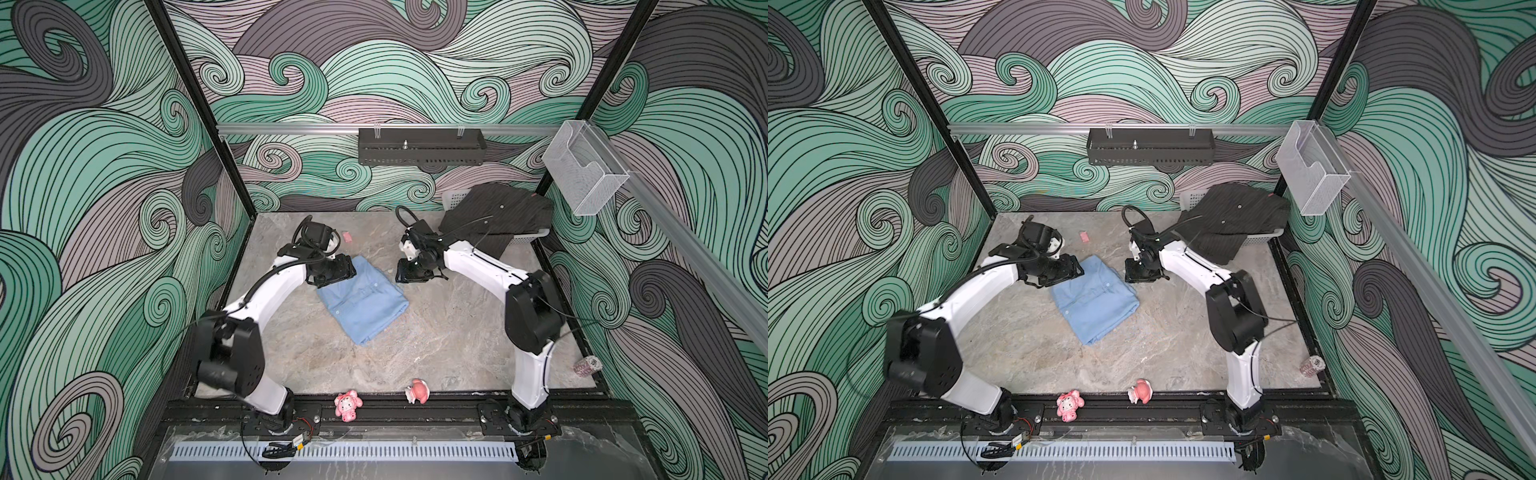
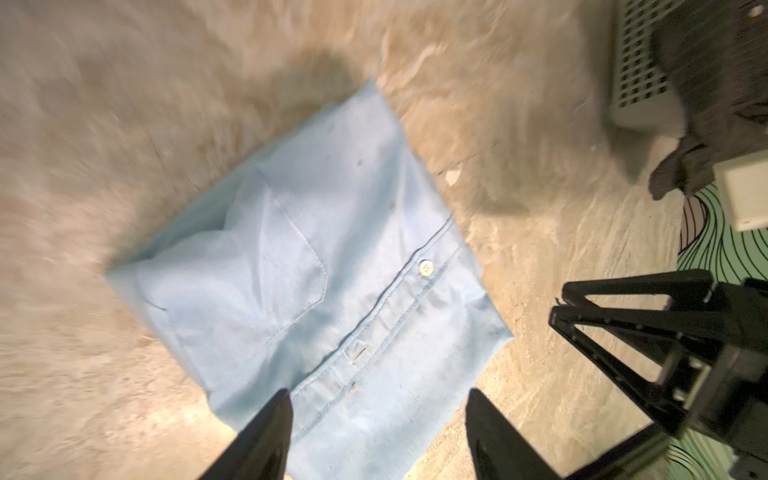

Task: Fold and stack the long sleeve shirts
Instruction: 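Release the shirt, drawing the right gripper back while the left reaches over it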

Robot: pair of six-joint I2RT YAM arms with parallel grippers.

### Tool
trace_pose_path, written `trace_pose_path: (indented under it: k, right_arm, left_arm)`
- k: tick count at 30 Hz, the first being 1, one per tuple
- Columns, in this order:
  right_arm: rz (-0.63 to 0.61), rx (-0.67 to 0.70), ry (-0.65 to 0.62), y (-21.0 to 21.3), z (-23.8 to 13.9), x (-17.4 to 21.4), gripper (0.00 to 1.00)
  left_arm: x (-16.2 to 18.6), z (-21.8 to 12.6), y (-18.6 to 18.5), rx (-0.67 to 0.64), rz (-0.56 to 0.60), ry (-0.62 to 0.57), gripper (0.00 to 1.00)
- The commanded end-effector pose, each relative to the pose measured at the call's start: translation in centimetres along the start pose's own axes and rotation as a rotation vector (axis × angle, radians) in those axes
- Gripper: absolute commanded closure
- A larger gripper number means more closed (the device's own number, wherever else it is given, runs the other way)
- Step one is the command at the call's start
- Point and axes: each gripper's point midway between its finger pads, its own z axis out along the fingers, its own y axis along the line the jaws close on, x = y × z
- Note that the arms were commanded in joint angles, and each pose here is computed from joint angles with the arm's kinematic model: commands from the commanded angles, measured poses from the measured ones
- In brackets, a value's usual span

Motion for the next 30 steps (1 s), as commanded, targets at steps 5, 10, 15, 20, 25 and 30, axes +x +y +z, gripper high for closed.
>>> trace_pose_path:
  k: [5,10,15,20,25,30]
  right_arm:
    - [-0.139,-0.056,-0.203,0.6,-5.9,4.3,0.56]
    - [-0.311,-0.17,-0.416,2.5,-7.3,9.3,0.55]
    - [-0.373,-0.178,-0.592,1.0,-8.0,14.0,0.55]
    - [-0.368,-0.175,-0.667,-0.3,-9.8,15.7,0.56]
    - [-0.378,-0.169,-0.647,-0.7,-9.9,16.7,0.56]
    - [-0.373,-0.171,-0.659,-0.9,-9.9,16.8,0.57]
  left_arm:
    - [3.2,-3.6,-2.1,-0.201,0.348,-0.067,0.28]
    - [7.9,-1.1,-2.5,-0.286,0.475,0.049,0.23]
    - [11.6,2.7,-2.7,-0.393,0.58,0.172,0.19]
    - [13.2,5.9,-2.8,-0.452,0.598,0.216,0.01]
    - [14.3,7.8,-2.4,-0.485,0.593,0.261,0.01]
    - [14.8,9.0,-2.4,-0.506,0.64,0.272,0.01]
